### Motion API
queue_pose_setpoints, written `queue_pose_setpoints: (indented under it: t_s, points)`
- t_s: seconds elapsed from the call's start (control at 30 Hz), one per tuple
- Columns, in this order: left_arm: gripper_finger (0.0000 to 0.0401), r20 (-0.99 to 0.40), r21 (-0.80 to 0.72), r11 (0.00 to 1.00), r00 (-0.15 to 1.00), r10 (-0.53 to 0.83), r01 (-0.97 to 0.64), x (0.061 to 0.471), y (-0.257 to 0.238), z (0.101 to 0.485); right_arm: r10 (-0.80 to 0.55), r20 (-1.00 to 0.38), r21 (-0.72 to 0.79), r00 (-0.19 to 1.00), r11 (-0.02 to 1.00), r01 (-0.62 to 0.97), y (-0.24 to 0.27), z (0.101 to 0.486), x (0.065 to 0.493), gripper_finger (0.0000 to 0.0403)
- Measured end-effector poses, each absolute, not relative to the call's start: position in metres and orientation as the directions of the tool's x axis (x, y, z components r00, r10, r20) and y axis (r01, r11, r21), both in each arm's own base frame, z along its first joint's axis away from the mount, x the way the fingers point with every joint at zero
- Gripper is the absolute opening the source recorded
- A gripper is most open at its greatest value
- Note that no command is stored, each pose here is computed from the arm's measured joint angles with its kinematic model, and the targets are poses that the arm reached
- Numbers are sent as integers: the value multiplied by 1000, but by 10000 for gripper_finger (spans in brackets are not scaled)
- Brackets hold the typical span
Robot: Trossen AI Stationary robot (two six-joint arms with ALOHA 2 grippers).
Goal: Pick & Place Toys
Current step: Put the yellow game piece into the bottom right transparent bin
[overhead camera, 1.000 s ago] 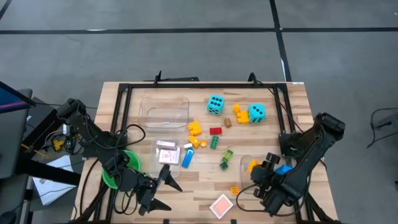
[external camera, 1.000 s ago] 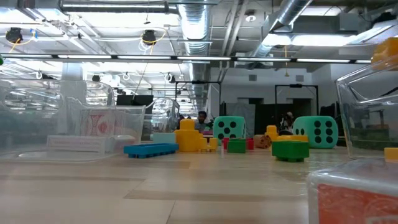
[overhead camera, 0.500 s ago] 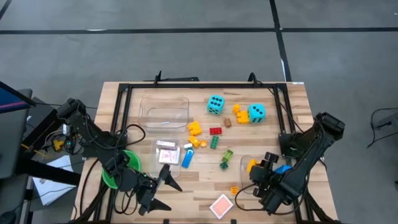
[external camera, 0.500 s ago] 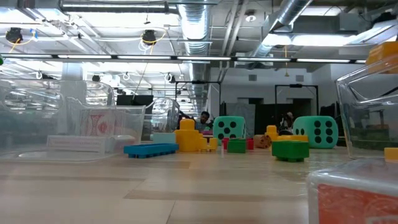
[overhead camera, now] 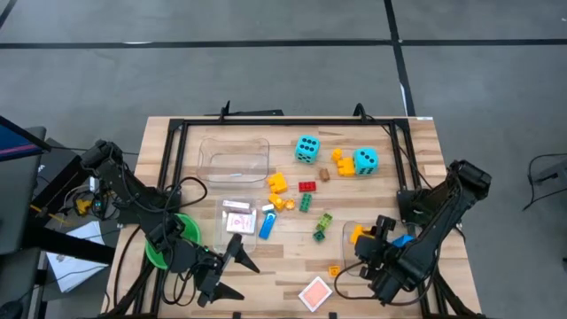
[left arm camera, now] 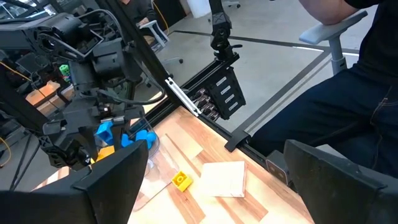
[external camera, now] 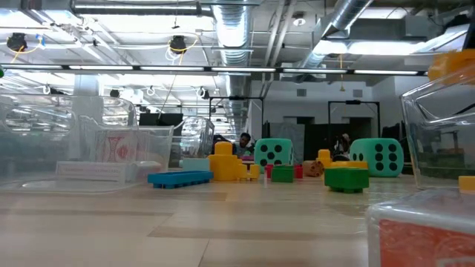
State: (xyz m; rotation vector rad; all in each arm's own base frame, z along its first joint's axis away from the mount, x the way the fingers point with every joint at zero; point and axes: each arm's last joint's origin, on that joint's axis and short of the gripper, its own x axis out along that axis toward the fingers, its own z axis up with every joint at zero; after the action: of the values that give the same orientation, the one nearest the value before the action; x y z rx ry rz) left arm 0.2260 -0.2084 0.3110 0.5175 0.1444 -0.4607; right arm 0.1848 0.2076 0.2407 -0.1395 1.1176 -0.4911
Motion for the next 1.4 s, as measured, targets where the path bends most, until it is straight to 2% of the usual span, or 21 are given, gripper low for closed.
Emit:
queue_pose_setpoints:
  t_s: [0.4, 1.03, 1.2, 1.4]
  points:
    - [369, -247, 444, 770, 888, -387, 459, 226, -208, 311, -447, -825, -350, 345, 885, 308, 208, 241, 185, 210]
    - [369, -235, 439, 782, 897, -375, 442, 230, -205, 312, -466, -824, -367, 322, 873, 322, 199, 241, 194, 207]
    - [369, -152, 382, 864, 944, -292, 329, 244, -194, 318, -449, -815, -343, 367, 883, 319, 202, 252, 199, 208]
    - [369, -151, 346, 923, 981, -122, 168, 269, -179, 306, -409, -752, -291, 517, 910, 296, 217, 277, 203, 209]
